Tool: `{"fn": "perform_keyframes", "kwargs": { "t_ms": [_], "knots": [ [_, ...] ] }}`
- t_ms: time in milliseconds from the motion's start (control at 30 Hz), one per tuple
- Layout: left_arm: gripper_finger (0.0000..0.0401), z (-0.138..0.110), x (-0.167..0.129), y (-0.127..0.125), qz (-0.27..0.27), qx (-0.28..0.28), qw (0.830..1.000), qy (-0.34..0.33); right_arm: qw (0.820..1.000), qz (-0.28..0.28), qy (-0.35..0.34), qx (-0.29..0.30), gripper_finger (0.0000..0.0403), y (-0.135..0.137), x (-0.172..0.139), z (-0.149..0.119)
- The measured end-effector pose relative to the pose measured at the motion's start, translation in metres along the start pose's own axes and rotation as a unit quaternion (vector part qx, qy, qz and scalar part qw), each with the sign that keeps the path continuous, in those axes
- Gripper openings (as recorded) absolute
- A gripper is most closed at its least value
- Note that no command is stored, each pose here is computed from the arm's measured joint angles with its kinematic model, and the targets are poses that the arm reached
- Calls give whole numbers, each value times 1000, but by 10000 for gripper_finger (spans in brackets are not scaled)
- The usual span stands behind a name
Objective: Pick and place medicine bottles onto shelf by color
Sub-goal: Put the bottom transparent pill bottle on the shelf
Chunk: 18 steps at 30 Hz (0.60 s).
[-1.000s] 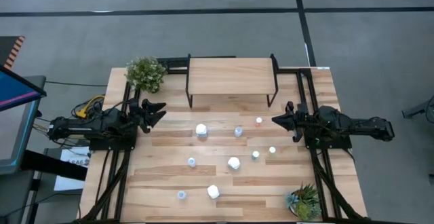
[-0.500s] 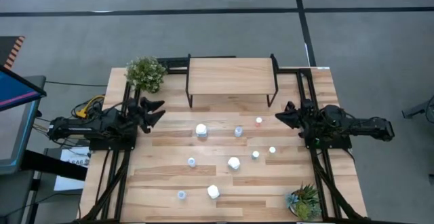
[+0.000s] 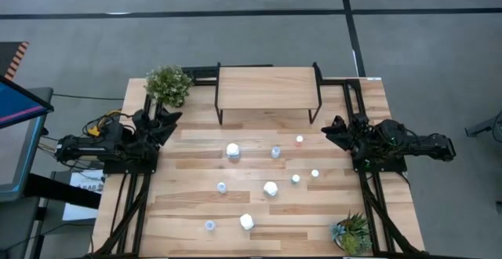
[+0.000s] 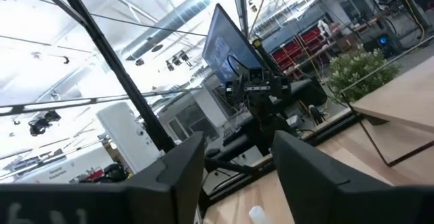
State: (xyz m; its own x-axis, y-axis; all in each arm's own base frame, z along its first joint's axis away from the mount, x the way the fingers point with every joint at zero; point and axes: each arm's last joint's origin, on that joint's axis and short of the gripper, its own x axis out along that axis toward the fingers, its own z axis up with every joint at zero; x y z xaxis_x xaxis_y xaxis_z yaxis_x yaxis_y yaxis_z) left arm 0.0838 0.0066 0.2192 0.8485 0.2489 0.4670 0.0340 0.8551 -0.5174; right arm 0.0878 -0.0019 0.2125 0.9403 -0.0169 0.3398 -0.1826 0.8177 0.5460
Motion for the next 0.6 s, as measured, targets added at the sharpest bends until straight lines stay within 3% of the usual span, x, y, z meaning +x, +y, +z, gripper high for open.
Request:
{"fn": "perform_keyframes", "kwargs": {
  "t_ms": [133,300,500,600],
  "knots": [
    [306,0,0,0,7,10,1000,-4,1000,0,-1,7,204,0,0,0],
    [306,2,1,-1,4,12,1000,-1,998,21,-20,63,189,4,0,6],
    [306,24,20,-25,-43,51,996,63,997,52,-32,42,164,31,0,38],
    [306,36,39,-43,-58,83,986,130,997,67,-31,23,153,47,0,59]
  ]
}}
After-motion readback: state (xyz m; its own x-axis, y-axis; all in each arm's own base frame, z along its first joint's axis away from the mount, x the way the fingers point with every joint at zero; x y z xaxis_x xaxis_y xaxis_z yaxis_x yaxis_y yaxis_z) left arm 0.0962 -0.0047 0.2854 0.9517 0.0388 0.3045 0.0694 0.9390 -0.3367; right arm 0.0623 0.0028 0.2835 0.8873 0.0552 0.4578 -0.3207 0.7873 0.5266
